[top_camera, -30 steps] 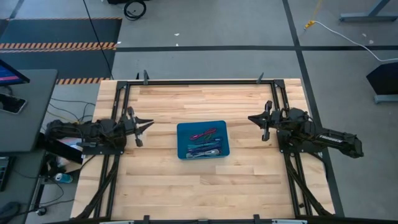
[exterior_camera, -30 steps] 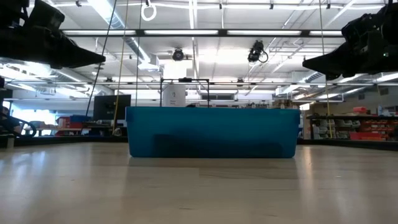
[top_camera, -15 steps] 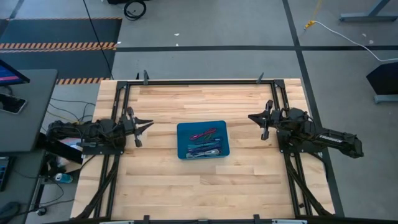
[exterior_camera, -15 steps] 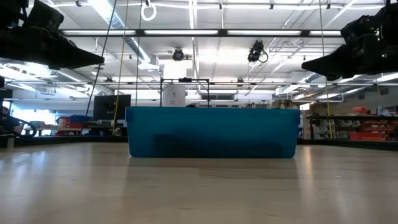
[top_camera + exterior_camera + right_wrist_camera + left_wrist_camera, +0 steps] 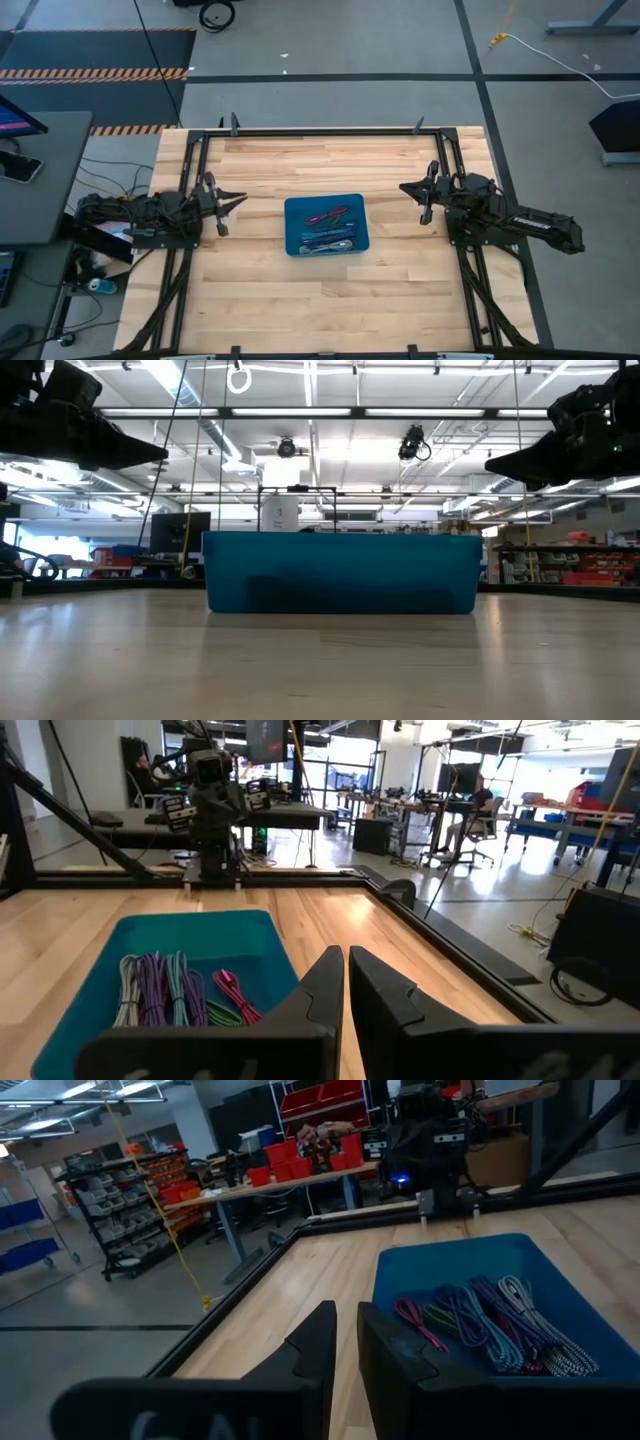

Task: Pick and place USB-C Cables
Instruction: Return to Home Position

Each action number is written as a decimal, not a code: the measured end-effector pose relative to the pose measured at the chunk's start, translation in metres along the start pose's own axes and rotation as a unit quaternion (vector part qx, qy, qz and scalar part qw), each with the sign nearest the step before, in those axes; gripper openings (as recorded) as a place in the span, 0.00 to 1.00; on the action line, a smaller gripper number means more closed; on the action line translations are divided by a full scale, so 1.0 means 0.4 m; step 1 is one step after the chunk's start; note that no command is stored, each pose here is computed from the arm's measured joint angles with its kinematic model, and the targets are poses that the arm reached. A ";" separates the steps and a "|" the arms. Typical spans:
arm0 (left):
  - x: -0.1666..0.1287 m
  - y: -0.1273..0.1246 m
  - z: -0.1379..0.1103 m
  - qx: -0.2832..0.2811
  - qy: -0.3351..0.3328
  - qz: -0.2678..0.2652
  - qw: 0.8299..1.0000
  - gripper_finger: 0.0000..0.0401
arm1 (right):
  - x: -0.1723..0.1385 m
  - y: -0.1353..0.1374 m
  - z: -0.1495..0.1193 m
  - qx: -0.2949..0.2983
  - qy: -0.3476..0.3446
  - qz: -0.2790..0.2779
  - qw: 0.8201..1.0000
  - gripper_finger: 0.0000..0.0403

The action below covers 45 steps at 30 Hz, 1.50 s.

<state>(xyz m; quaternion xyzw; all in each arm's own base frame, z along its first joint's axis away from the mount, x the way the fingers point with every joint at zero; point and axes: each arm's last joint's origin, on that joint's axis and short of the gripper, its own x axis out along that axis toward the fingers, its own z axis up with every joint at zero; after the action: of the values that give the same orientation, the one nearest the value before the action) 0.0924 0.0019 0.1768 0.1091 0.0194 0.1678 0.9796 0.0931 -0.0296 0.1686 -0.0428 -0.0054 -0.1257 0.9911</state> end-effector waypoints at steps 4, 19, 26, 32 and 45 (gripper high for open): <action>0.000 0.000 0.001 -0.001 -0.002 0.001 1.000 0.13 | 0.000 0.000 0.000 0.000 0.000 0.000 1.000 0.07; 0.000 0.001 0.003 -0.003 -0.006 0.001 1.000 0.13 | 0.000 0.000 0.000 0.000 0.000 0.000 1.000 0.07; 0.000 0.001 0.003 -0.004 -0.007 0.001 1.000 0.13 | 0.000 0.000 0.000 0.000 0.000 0.000 1.000 0.07; 0.000 0.001 0.004 -0.004 -0.007 0.002 1.000 0.13 | 0.000 0.000 0.000 0.000 0.000 0.000 1.000 0.07; 0.000 0.001 0.005 -0.005 -0.008 0.002 1.000 0.13 | 0.000 0.000 0.000 0.000 0.000 0.000 1.000 0.07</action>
<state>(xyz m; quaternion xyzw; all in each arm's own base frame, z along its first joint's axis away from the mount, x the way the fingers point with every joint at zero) 0.0923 0.0019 0.1788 0.1060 0.0107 0.1688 0.9799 0.0931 -0.0296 0.1686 -0.0426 -0.0056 -0.1257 0.9911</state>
